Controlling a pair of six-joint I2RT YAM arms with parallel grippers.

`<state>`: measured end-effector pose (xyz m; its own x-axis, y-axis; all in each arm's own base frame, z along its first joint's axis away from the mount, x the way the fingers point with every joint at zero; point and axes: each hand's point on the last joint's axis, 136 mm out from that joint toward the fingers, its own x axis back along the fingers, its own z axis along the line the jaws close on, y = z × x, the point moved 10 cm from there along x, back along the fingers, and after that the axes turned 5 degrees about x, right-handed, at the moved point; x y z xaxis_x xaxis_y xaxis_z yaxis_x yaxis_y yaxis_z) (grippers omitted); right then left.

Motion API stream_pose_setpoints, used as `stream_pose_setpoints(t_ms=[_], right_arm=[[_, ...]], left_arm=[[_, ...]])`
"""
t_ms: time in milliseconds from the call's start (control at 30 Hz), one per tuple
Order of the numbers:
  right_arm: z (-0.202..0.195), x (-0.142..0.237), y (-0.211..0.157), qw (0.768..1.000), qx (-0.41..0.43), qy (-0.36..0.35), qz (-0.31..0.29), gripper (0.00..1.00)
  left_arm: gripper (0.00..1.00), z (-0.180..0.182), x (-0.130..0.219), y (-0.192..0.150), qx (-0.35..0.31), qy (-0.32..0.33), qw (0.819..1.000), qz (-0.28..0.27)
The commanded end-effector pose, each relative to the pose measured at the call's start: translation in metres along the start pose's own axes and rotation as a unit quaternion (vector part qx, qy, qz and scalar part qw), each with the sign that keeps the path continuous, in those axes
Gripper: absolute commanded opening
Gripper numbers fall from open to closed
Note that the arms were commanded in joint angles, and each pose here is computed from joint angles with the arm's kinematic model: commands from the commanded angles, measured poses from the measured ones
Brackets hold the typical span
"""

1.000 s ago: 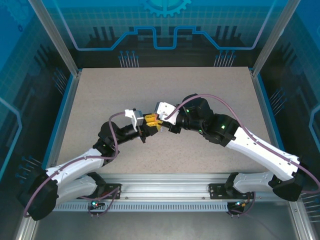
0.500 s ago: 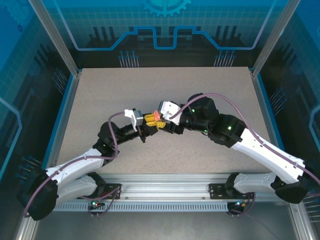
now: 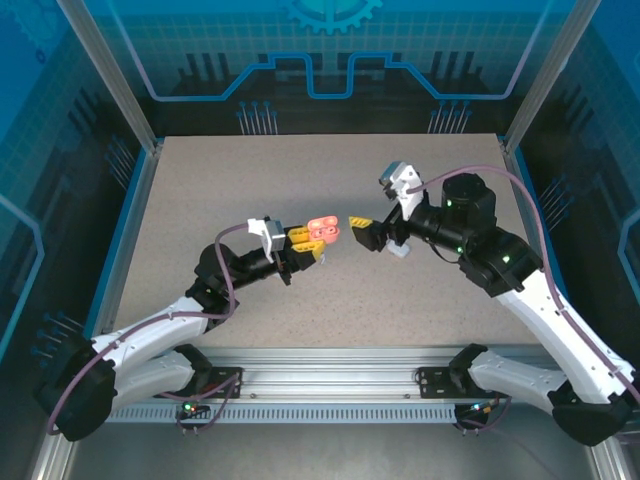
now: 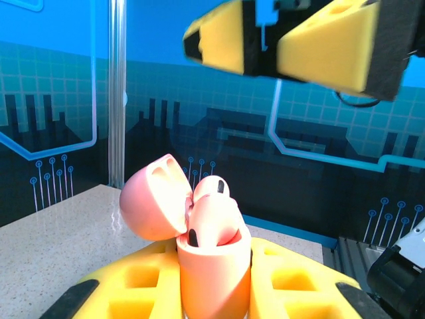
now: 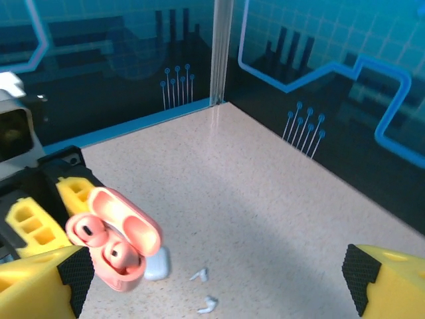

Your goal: Insert wireless bluetooth earbuds into charging case

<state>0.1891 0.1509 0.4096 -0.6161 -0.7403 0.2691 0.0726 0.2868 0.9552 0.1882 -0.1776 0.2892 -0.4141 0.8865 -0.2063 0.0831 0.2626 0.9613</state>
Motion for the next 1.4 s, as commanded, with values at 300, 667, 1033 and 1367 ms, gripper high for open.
stream_pose_setpoints(t_ms=[300, 667, 1033, 1367], right_arm=[[0.001, -0.026, -0.023, 0.963, -0.194, 0.187, -0.002, 1.00], [0.004, -0.047, -0.017, 0.929, -0.244, 0.276, 0.035, 0.97], [0.015, -0.043, -0.008, 0.926, -0.208, 0.316, 0.025, 0.83], [0.016, -0.032, 0.000, 0.940, -0.175, 0.294, 0.003, 0.82]], left_arm=[[0.00, -0.007, -0.004, 0.016, -0.024, -0.031, 0.999, -0.037], [0.00, -0.004, -0.014, 0.021, -0.038, -0.047, 0.997, -0.047], [0.00, 0.001, -0.021, 0.017, -0.032, -0.049, 0.997, -0.048], [0.00, 0.003, -0.022, 0.014, -0.024, -0.046, 0.998, -0.044]])
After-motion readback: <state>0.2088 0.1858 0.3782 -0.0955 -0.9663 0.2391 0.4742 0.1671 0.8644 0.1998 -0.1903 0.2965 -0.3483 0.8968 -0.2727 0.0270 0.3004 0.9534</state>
